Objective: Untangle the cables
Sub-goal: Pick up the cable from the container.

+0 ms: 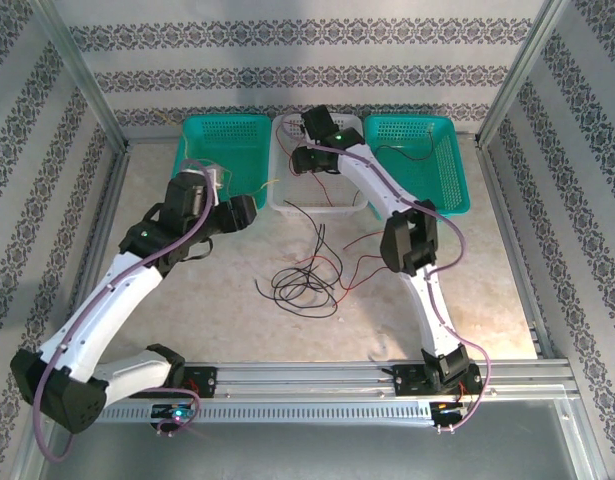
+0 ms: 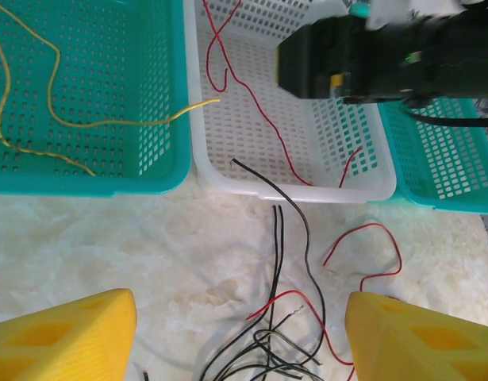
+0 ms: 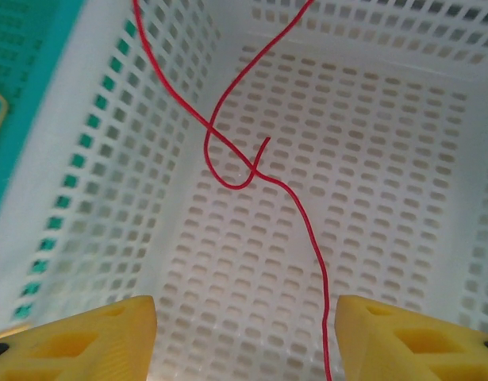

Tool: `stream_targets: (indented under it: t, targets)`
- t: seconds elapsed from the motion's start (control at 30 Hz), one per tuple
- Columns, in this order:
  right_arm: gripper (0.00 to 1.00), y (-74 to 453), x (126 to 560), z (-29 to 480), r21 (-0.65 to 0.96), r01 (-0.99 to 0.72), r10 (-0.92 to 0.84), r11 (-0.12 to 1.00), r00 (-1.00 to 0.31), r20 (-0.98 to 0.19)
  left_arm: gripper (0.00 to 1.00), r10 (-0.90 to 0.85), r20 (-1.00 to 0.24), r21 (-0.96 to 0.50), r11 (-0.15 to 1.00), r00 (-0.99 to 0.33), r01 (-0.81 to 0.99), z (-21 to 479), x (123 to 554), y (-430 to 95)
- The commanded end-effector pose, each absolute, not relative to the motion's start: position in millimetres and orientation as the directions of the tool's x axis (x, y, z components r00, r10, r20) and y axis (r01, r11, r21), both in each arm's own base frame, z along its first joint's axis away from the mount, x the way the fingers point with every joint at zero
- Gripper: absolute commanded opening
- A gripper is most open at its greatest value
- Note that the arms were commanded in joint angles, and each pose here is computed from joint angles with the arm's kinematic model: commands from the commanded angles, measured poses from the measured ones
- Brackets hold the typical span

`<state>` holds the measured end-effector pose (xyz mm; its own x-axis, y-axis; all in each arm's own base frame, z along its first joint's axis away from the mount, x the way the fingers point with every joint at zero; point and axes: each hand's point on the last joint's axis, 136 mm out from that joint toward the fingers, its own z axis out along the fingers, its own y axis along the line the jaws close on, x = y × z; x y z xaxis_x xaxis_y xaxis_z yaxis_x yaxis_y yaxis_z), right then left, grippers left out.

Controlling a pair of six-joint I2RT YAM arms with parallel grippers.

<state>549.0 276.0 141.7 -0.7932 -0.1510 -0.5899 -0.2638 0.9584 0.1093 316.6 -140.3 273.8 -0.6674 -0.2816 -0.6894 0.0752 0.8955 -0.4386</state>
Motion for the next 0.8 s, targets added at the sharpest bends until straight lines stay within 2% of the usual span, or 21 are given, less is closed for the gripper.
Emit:
stream_targets:
  t: [0.0, 0.27, 0.67, 0.77]
  targets:
    - [0.63, 271, 557, 133, 0.088, -0.279, -0.180, 0.956, -0.798, -0.575, 0.69, -0.322, -0.648, -0.439, 0.898, -0.690, -0.007, 256, 308, -128]
    - [0.65, 258, 576, 83, 0.087, -0.245, -0.165, 0.966, -0.837, -0.522, 0.68, -0.355, -0.645, -0.449, 0.893, -0.676, -0.041, 253, 301, -121]
    - [0.45, 229, 542, 32, 0.015, -0.198, -0.180, 0.980, -0.920, -0.348, 0.67, -0.316, -0.669, -0.427, 0.904, -0.673, 0.001, 258, 325, -128]
    - [0.33, 227, 539, 25, 0.009, -0.198, -0.184, 0.980, -0.925, -0.332, 0.66, -0.314, -0.671, -0.434, 0.901, -0.672, 0.012, 260, 331, -133]
